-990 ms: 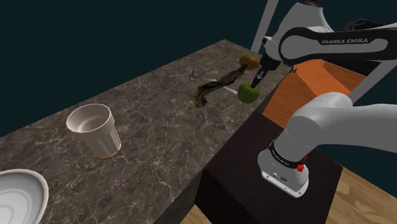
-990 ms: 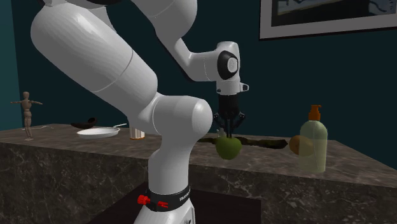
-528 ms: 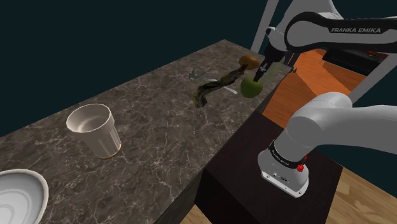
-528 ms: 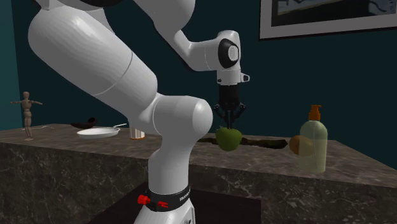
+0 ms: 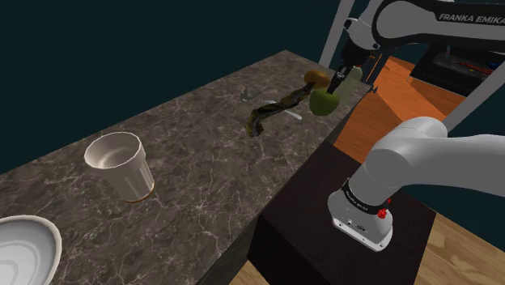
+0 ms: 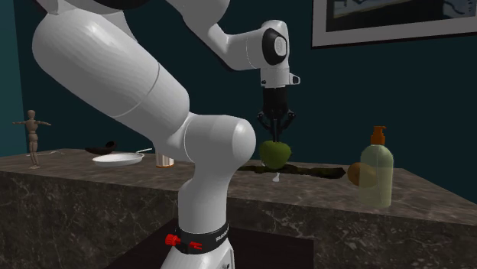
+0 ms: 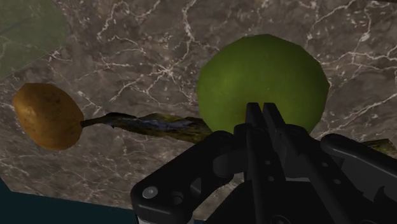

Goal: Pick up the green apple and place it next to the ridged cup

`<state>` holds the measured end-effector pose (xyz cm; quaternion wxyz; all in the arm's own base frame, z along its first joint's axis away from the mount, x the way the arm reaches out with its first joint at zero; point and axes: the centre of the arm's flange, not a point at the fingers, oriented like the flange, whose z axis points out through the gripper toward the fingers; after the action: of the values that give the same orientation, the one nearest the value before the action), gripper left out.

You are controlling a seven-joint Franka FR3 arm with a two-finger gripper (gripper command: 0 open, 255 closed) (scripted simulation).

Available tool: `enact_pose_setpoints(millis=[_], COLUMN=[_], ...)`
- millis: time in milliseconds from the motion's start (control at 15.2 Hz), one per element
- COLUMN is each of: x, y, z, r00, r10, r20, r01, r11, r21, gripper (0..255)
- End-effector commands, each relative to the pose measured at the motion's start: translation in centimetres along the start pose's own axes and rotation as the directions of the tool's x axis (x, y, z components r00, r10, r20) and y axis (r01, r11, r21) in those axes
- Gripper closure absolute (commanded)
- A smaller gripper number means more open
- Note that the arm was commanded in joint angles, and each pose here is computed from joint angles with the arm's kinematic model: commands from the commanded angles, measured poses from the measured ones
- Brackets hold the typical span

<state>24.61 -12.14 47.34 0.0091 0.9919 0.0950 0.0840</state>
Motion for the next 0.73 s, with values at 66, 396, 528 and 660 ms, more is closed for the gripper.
enact_pose_setpoints(millis=[66, 396, 528, 660], x=[0.2, 0.7, 0.8, 1.0], y=[0.1, 0.2, 0.2, 0.2], z=[-1.5, -4.1, -5.2, -6.2], r00=[1.0, 1.0, 1.0, 1.0], r10=[0.0, 0.0, 0.0, 0.0], r20=[0.0, 0.0, 0.0, 0.0], r01=[0.0, 0.0, 0.0, 0.0], r11=[1.0, 1.0, 1.0, 1.0], r21=[0.0, 0.0, 0.0, 0.0], gripper=[255, 255, 255, 255])
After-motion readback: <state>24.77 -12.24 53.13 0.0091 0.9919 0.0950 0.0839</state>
